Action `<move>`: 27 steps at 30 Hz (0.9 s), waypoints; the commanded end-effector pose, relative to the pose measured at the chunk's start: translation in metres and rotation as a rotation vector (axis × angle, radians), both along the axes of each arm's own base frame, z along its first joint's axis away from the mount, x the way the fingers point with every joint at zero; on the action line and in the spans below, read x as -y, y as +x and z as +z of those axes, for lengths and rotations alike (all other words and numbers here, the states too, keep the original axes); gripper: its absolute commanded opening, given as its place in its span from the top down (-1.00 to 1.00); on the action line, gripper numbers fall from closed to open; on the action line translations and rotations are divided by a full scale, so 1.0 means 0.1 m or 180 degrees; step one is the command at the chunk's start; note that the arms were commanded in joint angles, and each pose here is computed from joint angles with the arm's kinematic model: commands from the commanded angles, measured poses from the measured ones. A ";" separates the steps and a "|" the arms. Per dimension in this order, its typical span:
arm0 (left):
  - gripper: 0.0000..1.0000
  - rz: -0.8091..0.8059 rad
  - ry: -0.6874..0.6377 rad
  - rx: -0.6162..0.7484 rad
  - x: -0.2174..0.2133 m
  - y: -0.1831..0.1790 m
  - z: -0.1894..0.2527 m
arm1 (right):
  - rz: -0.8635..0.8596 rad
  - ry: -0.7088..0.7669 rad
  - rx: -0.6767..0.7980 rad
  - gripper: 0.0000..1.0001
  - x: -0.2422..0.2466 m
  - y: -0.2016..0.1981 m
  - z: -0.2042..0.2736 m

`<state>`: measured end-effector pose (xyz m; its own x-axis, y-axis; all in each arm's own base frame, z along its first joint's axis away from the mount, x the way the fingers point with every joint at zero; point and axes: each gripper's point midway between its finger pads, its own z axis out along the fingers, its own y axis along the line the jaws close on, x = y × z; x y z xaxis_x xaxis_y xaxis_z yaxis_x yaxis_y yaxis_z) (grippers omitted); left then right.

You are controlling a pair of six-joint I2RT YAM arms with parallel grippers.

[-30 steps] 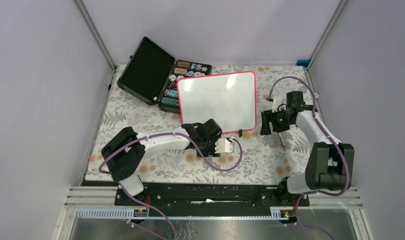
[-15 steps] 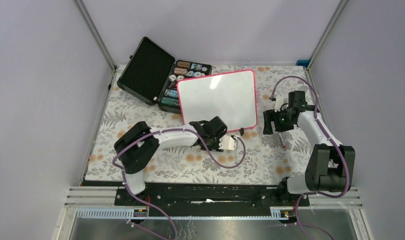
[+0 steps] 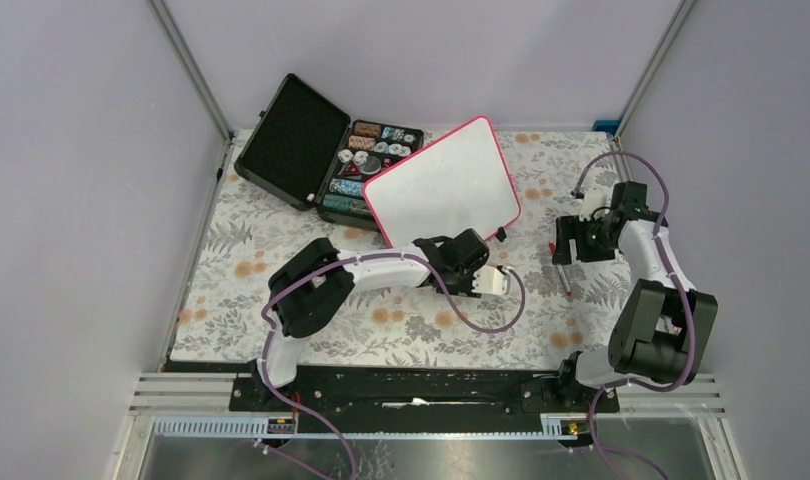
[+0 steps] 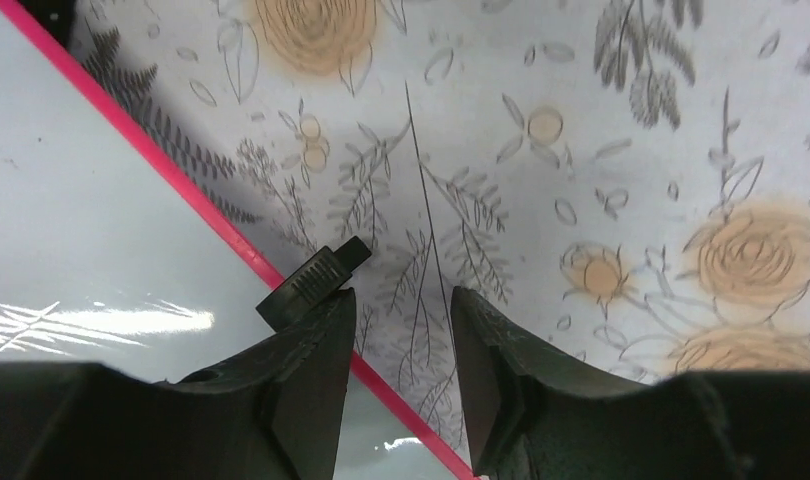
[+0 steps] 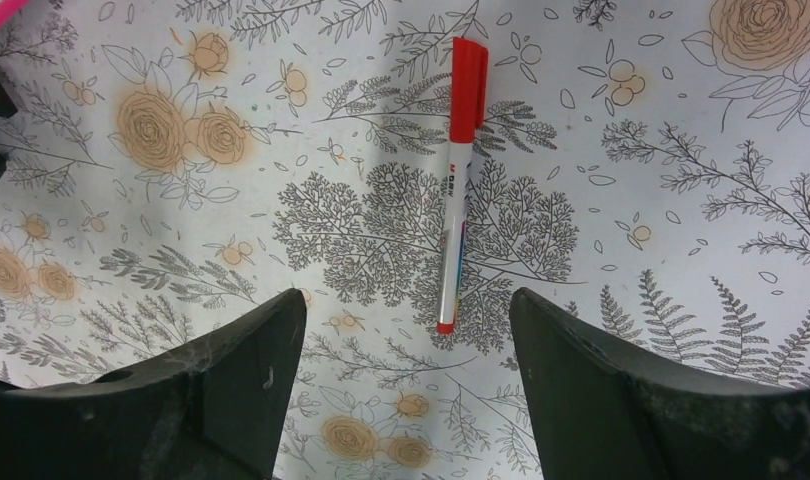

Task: Write a sentence on the whiteboard
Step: Move the whiteboard stand to the center of the board, then open the whiteboard marker at the center of the board.

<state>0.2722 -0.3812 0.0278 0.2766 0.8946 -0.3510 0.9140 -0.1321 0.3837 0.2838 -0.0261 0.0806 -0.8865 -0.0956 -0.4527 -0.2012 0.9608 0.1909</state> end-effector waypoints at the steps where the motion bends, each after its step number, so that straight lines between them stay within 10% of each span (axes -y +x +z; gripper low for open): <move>1: 0.04 -0.0006 -0.0379 -0.0108 0.41 -0.06 0.20 | 0.0172 -0.0052 0.0031 -0.59 0.04 0.01 0.01; 14: -0.10 0.0252 -0.1099 -0.1081 0.54 -0.83 1.22 | 0.0295 -0.0187 -0.0208 -0.04 0.10 -0.10 -0.44; 27: -0.18 0.0982 -0.1957 -0.0997 0.25 -0.37 1.99 | 0.0404 -0.0739 -0.0333 0.12 0.16 -0.06 -0.79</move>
<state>0.2198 -0.4128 0.1922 -0.0813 0.6426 -0.7619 0.9786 0.1965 0.0613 0.2743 -0.0372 0.0099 -0.9123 -0.2476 -0.3261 -0.2870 0.9548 0.0781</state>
